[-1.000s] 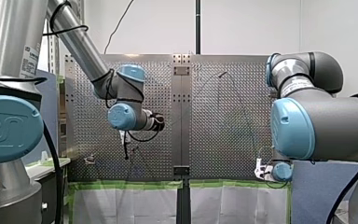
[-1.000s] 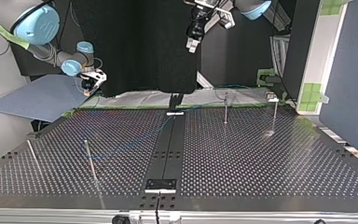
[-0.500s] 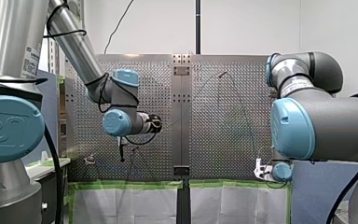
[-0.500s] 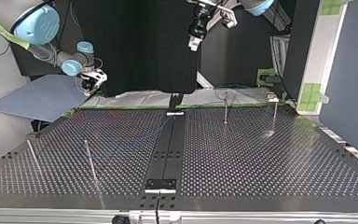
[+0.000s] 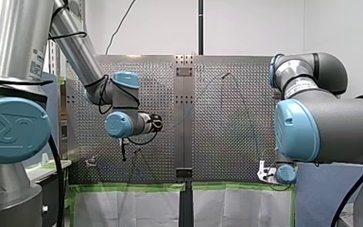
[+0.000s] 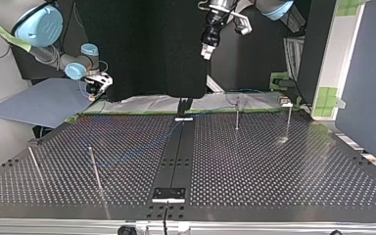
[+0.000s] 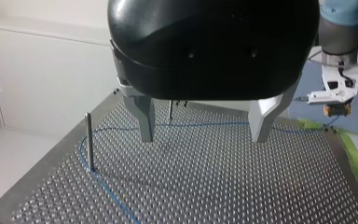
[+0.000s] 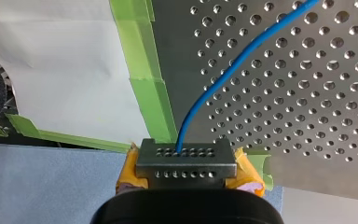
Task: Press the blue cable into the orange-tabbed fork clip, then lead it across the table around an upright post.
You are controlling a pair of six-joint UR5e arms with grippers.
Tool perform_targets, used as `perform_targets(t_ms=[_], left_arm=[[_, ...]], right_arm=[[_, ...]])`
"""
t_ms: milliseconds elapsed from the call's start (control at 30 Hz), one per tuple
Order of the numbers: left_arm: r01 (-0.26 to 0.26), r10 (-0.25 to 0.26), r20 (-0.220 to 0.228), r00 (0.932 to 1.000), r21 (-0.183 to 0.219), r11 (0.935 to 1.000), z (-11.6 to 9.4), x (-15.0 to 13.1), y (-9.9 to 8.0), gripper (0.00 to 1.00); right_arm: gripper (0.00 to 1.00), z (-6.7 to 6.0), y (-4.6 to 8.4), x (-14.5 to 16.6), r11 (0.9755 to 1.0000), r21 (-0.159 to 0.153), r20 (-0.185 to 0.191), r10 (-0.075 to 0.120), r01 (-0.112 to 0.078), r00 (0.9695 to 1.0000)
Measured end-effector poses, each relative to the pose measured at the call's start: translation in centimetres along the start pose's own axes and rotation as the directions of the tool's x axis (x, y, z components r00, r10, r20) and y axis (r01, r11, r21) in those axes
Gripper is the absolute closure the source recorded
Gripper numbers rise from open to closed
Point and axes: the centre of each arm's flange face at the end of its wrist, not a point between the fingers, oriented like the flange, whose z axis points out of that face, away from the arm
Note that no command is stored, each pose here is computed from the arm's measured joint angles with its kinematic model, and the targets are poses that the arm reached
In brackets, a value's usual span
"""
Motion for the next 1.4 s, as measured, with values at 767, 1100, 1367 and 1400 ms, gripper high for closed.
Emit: perform_targets(t_ms=[767,1100,1367,1400], left_arm=[[-0.076,0.073,-0.028,0.9969,-0.111,0.9909,1.7,-0.3,3.7,0.0],[-0.088,0.085,-0.027,0.996,-0.115,0.9895,1.8,-0.3,3.8,0.0],[-0.091,0.089,-0.028,0.9957,-0.114,0.9892,1.8,-0.3,3.9,0.0],[-0.091,0.089,-0.028,0.9957,-0.114,0.9892,1.8,-0.3,3.9,0.0]], right_arm=[[1.0,0.0,-0.1,0.0,1.0,0.005,0.002,0.0,0.0,1.0],[1.0,0.0,-0.1,0.0,1.0,0.004,0.004,0.003,-0.003,1.0],[1.0,0.0,-0.1,-0.1,1.0,0.005,0.005,0.003,-0.003,1.0],[1.0,0.0,-0.1,-0.1,1.0,0.005,0.005,0.003,-0.003,1.0]])
